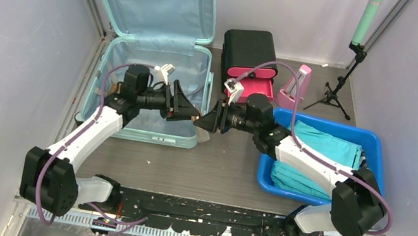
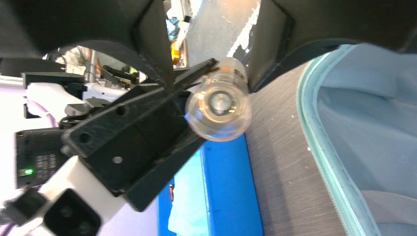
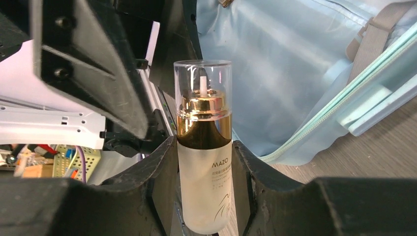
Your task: Open, take out, and arrange the luggage
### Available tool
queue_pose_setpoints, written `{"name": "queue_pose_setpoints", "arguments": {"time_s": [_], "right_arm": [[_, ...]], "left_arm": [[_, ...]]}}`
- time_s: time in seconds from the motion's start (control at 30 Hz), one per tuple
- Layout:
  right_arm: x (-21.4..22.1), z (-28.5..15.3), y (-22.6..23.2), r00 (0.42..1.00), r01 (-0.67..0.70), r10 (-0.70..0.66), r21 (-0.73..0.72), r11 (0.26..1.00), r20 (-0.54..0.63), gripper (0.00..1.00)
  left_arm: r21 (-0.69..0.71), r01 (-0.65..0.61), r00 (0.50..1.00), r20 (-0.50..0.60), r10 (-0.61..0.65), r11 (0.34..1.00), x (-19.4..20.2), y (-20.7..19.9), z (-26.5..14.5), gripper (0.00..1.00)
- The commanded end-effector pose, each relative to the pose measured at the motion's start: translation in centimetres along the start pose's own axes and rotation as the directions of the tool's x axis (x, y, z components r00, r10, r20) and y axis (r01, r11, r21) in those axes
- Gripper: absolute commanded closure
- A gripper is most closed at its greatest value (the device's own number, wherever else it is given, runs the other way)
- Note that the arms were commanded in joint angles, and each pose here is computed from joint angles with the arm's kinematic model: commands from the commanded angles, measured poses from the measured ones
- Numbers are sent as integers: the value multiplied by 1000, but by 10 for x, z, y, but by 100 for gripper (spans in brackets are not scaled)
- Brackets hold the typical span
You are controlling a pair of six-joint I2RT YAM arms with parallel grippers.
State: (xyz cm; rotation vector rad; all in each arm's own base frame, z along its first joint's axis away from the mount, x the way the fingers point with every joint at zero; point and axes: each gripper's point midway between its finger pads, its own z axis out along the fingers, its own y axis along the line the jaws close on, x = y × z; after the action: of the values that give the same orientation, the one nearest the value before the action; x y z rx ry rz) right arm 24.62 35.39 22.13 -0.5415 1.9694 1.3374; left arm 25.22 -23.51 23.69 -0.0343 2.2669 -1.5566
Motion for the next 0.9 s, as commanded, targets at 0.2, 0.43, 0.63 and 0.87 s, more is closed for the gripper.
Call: {"name": "queue_pose_setpoints", "arguments": {"time_s": [0.2, 0.43, 0.63, 0.87], "right_arm": [[-20, -1, -23, 955, -197, 173, 80, 977, 239, 80], [-55, -38, -71, 810, -453, 250, 295, 841, 530, 80], [-79, -68, -108, 662, -615, 229, 342, 710, 714, 78], [-107, -80, -154, 427, -784, 269, 205, 586, 864, 78]], "left_arm": [[21, -159, 987, 13, 158, 987, -7, -30, -13, 0], [-280, -267, 961, -2, 278, 922, -13, 13, -33, 0], [-520, -315, 930, -2, 368, 794, -20, 76, -48, 0], [-522, -343, 928, -60, 367, 781, -11, 76, -54, 0]]}}
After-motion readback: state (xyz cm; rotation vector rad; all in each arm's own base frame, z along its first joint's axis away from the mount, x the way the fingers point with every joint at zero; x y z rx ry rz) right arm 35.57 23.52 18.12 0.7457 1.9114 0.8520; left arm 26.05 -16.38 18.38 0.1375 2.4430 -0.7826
